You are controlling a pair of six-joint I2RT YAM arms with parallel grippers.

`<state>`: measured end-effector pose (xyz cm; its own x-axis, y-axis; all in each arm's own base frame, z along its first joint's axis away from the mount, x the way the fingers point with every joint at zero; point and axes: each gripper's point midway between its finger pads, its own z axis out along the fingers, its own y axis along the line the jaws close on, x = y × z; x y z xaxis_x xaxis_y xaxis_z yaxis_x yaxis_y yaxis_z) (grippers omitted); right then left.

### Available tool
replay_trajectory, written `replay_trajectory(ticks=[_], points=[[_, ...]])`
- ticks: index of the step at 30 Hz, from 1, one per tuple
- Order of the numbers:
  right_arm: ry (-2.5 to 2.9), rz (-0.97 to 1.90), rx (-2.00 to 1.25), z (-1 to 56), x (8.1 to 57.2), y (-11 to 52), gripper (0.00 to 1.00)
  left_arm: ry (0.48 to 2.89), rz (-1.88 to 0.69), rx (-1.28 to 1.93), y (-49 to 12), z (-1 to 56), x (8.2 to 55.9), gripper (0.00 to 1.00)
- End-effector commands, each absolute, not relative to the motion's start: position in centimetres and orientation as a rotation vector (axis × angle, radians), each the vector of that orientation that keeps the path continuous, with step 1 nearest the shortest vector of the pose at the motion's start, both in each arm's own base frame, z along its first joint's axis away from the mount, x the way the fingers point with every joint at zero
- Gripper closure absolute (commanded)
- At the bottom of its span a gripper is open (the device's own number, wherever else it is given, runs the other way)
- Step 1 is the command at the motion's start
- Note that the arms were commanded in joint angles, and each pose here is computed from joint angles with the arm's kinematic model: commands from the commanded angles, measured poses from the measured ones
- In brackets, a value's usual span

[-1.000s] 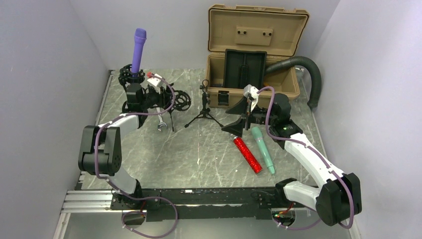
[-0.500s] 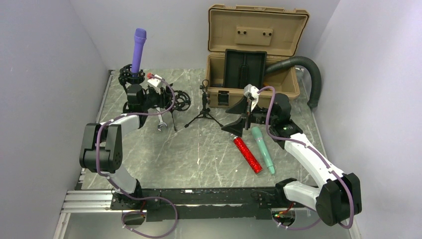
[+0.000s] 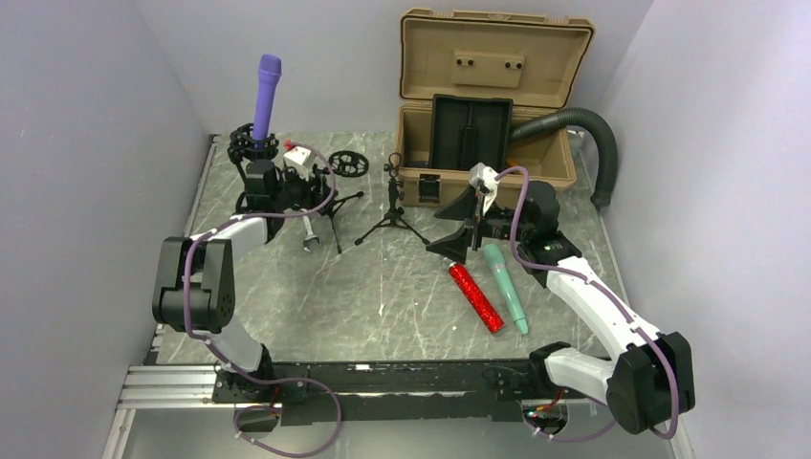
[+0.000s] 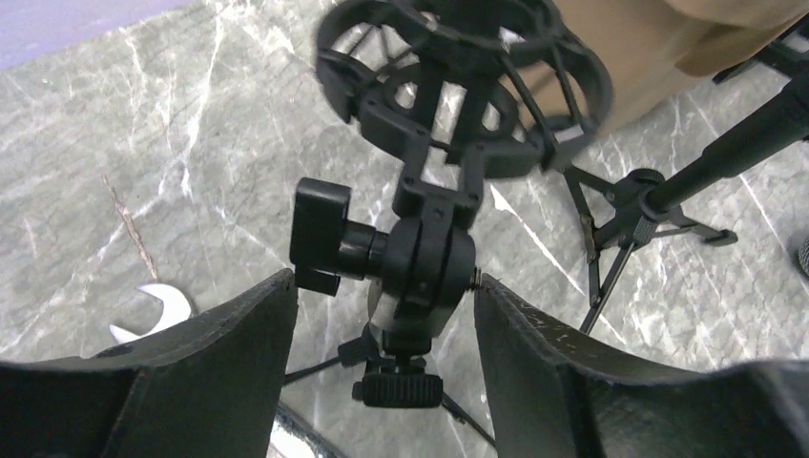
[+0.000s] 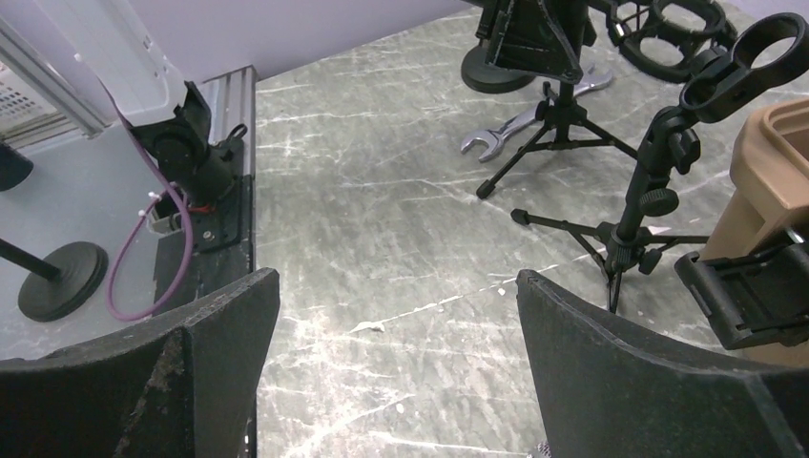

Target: Remove the microphone from the stand

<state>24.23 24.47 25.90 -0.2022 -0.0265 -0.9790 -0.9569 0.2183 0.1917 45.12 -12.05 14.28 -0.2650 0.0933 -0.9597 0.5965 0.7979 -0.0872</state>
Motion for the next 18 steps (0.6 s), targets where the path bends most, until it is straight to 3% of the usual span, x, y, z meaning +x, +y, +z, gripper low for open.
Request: replay_trajectory(ticks=[1, 12, 18], points=[[1.407, 1.126, -0.99, 27.5, 24.1, 24.2, 0.04, 1.758, -0.474, 0.548, -11.5, 17.1, 45.0, 0.26], [1.405, 1.132, -0.989, 27.4, 24.2, 24.2, 0.04, 1.794, -0.457, 0.619, -11.2, 17.9, 40.6, 0.07], [1.399, 1.122, -0.991, 27.7, 24.2, 24.1, 0.03, 1.788, -0.357, 0.663, -9.8, 19.9, 37.7, 0.04]])
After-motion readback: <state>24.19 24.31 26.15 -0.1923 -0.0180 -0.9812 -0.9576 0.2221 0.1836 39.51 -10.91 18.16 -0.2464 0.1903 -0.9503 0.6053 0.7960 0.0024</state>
